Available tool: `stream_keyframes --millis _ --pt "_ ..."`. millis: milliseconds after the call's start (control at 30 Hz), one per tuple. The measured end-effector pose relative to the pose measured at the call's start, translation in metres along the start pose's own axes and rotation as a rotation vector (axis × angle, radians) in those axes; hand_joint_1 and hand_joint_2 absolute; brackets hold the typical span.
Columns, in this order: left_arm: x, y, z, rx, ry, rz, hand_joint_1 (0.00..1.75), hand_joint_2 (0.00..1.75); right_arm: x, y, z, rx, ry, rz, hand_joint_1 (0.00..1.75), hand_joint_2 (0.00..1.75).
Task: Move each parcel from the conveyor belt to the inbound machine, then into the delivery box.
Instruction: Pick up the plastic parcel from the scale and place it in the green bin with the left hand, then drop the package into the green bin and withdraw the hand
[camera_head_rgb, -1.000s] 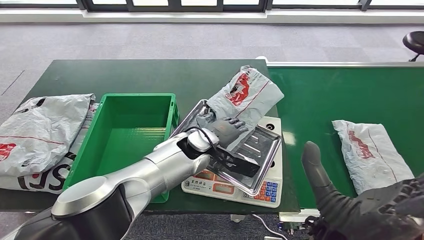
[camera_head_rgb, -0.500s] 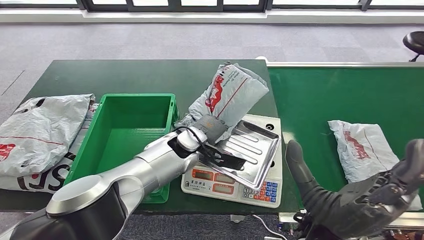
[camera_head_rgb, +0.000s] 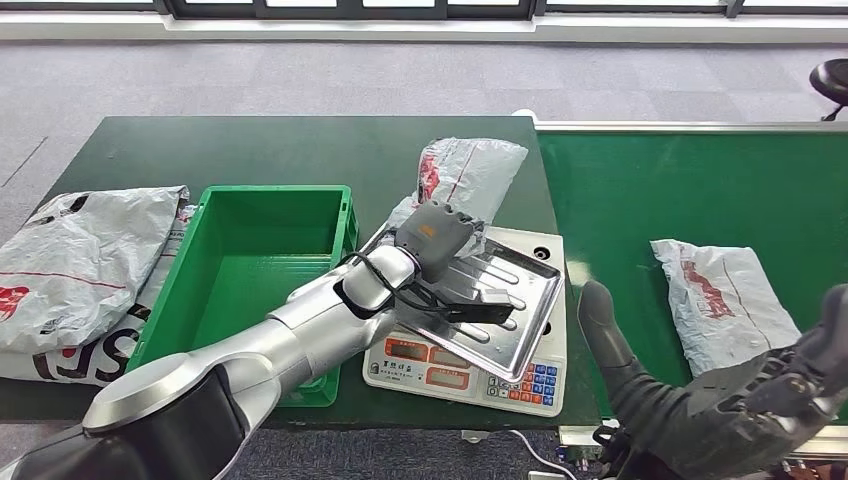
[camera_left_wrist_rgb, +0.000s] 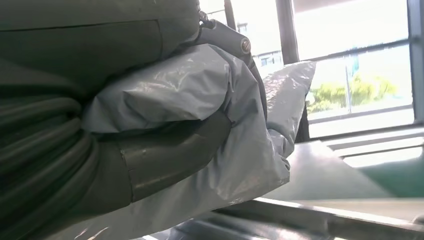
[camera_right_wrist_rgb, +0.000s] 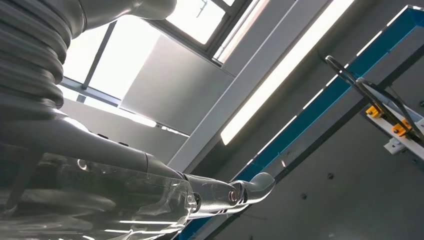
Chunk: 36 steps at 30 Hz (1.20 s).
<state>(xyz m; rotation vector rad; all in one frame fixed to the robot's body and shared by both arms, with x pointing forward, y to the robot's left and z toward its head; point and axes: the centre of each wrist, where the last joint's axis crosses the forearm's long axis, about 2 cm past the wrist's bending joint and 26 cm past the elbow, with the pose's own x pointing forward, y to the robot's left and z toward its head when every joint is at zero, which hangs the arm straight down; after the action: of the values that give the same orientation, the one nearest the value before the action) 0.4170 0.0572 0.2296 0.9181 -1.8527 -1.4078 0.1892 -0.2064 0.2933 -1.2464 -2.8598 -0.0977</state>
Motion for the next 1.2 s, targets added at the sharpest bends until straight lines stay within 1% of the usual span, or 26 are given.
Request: stream_keyframes --millis 100,167,233,300,400,567,700,833,900,1100,1167,1200 --pt "0.003 0.003 0.003 0.102 -0.012 0.021 1.75 1.75 0.0 -0.002 -0.001 0.001 0.001 0.011 0.0 1.75" --pt "0.008 0.006 0.009 0.194 -0.035 0.017 1.75 1.75 0.0 -0.003 -0.002 0.005 0.006 0.026 0.0 1.75" --pt "0.013 0.01 0.018 0.292 -0.046 0.038 1.75 1.75 0.0 -0.004 -0.003 0.007 0.012 0.039 0.0 1.75" --pt "0.014 0.015 0.03 0.384 -0.035 0.078 1.75 1.75 0.0 -0.006 -0.005 0.009 0.015 0.052 0.0 1.75" --pt "0.006 0.023 0.048 0.489 0.015 0.129 1.75 1.75 0.001 -0.008 -0.007 0.012 0.019 0.075 0.0 1.75" --pt "-0.014 0.034 0.069 0.586 0.108 0.157 1.75 1.75 0.002 -0.01 -0.01 0.011 0.023 0.092 0.0 1.75" --pt "-0.039 0.029 0.084 0.618 0.227 0.135 1.75 1.75 0.002 -0.01 -0.011 0.013 0.025 0.1 0.0 1.75" --pt "-0.072 0.016 0.105 0.616 0.372 0.092 1.75 1.75 0.003 -0.011 -0.011 0.014 0.025 0.106 0.0 1.75" --pt "-0.084 0.01 0.114 0.602 0.424 0.077 1.75 1.75 0.003 -0.011 -0.011 0.013 0.025 0.108 0.0 1.75" --pt "-0.107 -0.007 0.134 0.545 0.539 0.023 1.75 1.75 0.003 -0.012 -0.011 0.019 0.03 0.117 0.0 1.75" --pt "-0.114 -0.015 0.142 0.522 0.579 0.008 1.75 1.75 0.003 -0.011 -0.01 0.01 0.081 0.098 0.0 1.75" --pt "-0.118 -0.019 0.146 0.511 0.599 0.005 1.75 1.75 0.002 -0.01 -0.008 0.001 0.128 0.072 0.0 1.75"
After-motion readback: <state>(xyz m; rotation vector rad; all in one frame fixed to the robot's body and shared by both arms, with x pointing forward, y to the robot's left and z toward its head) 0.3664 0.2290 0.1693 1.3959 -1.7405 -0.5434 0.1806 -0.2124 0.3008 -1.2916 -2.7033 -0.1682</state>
